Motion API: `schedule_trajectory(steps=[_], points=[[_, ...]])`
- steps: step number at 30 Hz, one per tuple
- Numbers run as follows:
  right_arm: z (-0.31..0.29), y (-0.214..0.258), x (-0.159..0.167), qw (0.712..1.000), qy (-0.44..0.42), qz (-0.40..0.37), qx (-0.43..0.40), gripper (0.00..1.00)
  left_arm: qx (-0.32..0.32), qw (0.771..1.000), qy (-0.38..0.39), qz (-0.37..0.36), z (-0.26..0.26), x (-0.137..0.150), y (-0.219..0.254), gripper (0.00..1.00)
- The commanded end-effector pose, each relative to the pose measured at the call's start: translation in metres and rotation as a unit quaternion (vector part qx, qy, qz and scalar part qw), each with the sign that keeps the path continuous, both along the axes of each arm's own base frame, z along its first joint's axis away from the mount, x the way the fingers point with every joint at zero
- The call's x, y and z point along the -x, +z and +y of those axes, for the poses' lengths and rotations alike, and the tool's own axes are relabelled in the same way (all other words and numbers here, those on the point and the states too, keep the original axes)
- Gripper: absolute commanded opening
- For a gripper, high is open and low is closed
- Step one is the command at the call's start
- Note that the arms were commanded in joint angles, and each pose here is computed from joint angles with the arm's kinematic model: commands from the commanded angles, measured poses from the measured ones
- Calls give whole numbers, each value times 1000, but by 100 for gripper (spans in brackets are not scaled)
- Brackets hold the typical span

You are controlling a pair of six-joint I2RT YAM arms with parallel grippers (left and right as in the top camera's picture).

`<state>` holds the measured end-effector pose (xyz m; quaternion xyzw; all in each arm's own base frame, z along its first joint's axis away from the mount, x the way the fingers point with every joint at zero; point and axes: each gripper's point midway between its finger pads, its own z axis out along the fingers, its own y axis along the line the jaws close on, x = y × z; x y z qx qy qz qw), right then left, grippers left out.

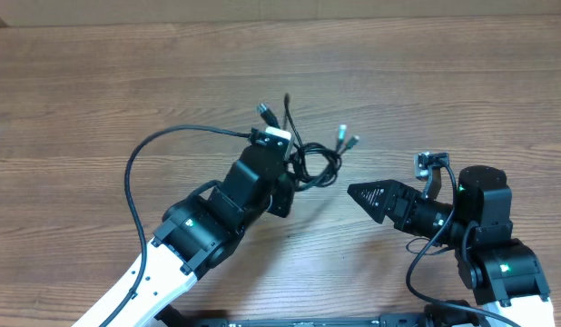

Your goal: Untangle cables

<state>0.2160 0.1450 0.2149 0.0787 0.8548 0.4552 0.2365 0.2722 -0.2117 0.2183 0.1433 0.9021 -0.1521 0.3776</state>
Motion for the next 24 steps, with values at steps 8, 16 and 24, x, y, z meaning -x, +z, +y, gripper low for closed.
schedule_trajectory(steps=[8,16,24], points=[[-5,5,-7,1000,-19,-15,11,100,222,958,102,148,-29,17,15,4],[-8,13,-17,999,-41,-31,4,100,244,953,73,163,-41,24,21,4],[-22,1,-32,995,-85,-26,40,100,259,951,47,163,-60,35,29,4]])
